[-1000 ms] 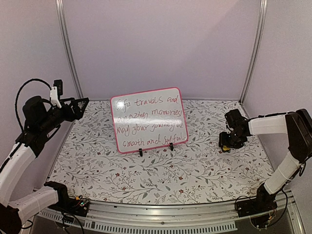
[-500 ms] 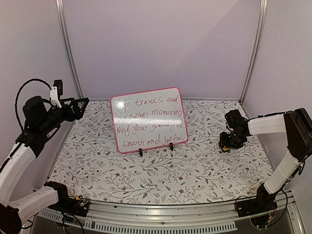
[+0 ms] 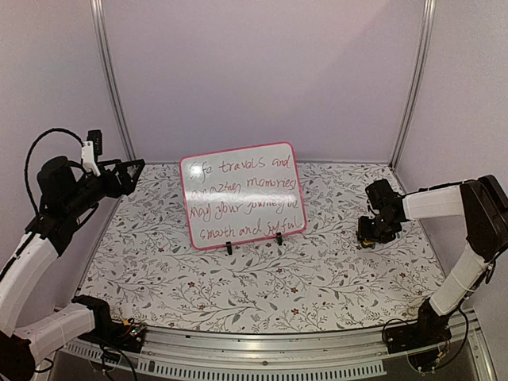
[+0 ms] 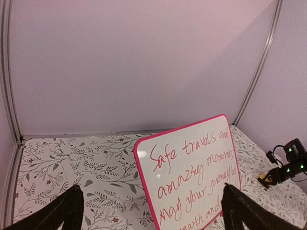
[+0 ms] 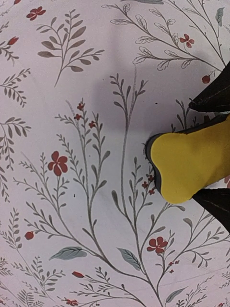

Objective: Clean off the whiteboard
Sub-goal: Pick up the whiteboard eraser from the corner of the board.

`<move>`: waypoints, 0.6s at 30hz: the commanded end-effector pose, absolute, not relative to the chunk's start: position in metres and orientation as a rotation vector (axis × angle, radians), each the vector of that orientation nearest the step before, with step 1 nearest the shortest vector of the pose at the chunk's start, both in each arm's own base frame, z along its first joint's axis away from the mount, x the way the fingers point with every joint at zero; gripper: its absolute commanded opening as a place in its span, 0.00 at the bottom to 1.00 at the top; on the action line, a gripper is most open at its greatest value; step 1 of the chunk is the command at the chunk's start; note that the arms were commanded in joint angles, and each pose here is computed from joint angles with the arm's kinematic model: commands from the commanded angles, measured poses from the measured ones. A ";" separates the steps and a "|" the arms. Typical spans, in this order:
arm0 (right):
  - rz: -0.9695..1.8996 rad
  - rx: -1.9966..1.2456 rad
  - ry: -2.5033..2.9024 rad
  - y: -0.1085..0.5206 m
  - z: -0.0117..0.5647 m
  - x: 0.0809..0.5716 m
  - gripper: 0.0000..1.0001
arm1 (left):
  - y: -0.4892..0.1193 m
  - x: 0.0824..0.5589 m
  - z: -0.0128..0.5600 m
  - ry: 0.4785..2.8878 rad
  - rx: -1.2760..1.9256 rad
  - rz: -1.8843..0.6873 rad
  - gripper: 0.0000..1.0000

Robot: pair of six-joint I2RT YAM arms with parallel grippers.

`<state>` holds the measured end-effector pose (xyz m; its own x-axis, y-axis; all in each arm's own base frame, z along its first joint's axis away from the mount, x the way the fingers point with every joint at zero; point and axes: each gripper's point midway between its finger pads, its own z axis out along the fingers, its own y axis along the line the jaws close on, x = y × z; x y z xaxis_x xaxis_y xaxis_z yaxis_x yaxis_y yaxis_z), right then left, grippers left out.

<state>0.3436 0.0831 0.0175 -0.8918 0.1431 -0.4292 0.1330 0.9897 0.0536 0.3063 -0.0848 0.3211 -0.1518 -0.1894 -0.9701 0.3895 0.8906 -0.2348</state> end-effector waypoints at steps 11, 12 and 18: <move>0.040 0.200 2.663 0.083 0.021 0.353 0.38 | -0.087 0.304 0.327 1.637 0.171 -0.504 1.00; 0.043 0.198 2.664 0.084 0.021 0.353 0.38 | -0.087 0.304 0.327 1.637 0.171 -0.504 1.00; 0.051 0.193 2.666 0.085 0.020 0.353 0.28 | -0.087 0.304 0.327 1.635 0.171 -0.503 1.00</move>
